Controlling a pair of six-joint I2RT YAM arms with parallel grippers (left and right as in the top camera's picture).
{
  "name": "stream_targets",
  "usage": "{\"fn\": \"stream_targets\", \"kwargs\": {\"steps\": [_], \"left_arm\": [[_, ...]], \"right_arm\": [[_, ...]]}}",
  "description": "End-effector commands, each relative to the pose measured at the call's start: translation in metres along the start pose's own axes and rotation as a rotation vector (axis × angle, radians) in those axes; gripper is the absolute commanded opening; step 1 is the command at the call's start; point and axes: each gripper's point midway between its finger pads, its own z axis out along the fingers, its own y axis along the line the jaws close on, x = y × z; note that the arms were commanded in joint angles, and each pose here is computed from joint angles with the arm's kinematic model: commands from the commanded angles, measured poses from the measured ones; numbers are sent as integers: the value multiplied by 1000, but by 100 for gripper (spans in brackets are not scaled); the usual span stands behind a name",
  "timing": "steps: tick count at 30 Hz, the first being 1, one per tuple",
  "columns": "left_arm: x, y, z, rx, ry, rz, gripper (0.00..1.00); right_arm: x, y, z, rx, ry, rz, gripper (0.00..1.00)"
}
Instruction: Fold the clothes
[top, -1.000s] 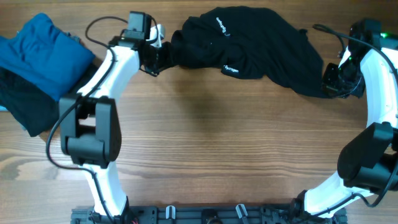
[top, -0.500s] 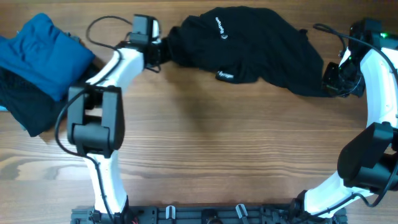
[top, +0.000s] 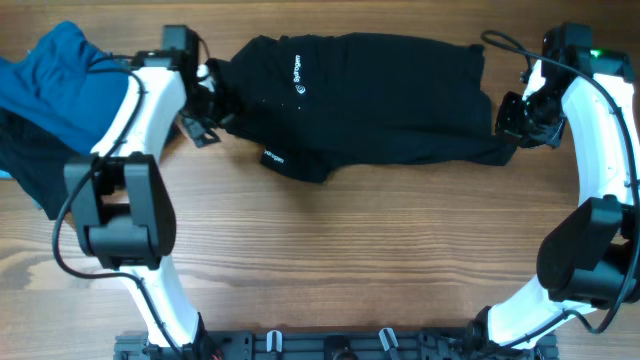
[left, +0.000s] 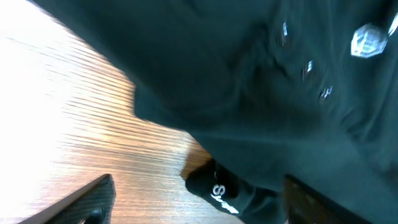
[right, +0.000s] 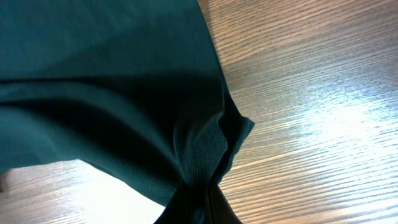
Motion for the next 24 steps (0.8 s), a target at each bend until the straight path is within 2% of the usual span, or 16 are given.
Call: {"fn": "stream_targets", "kwargs": {"steps": [1, 3, 7, 8, 9, 11, 13, 18, 21, 24], "left_arm": [[31, -6, 29, -59, 40, 127, 79], [45, -13, 45, -60, 47, 171, 69], [62, -23, 67, -51, 49, 228, 63], [67, -25, 69, -53, 55, 242, 39], [71, -25, 70, -60, 66, 245, 6], [80, -12, 66, -101, 110, 221, 4], [92, 23, 36, -163, 200, 122, 4], [107, 68, -48, -166, 238, 7, 4], [134, 77, -75, -186, 309, 22, 4], [150, 81, -88, -205, 343, 25, 4]], "right_arm": [[3, 1, 2, -9, 12, 6, 7], [3, 1, 2, -9, 13, 6, 8], [3, 1, 2, -9, 12, 6, 8], [3, -1, 2, 4, 14, 6, 8], [5, -6, 2, 33, 18, 6, 8], [12, -24, 1, 125, 43, 12, 8], [25, -33, 6, 148, 97, 21, 8], [103, -44, 61, 175, 351, 60, 4], [132, -50, 86, 202, 405, 133, 4], [138, -53, 88, 212, 397, 172, 4]]}}
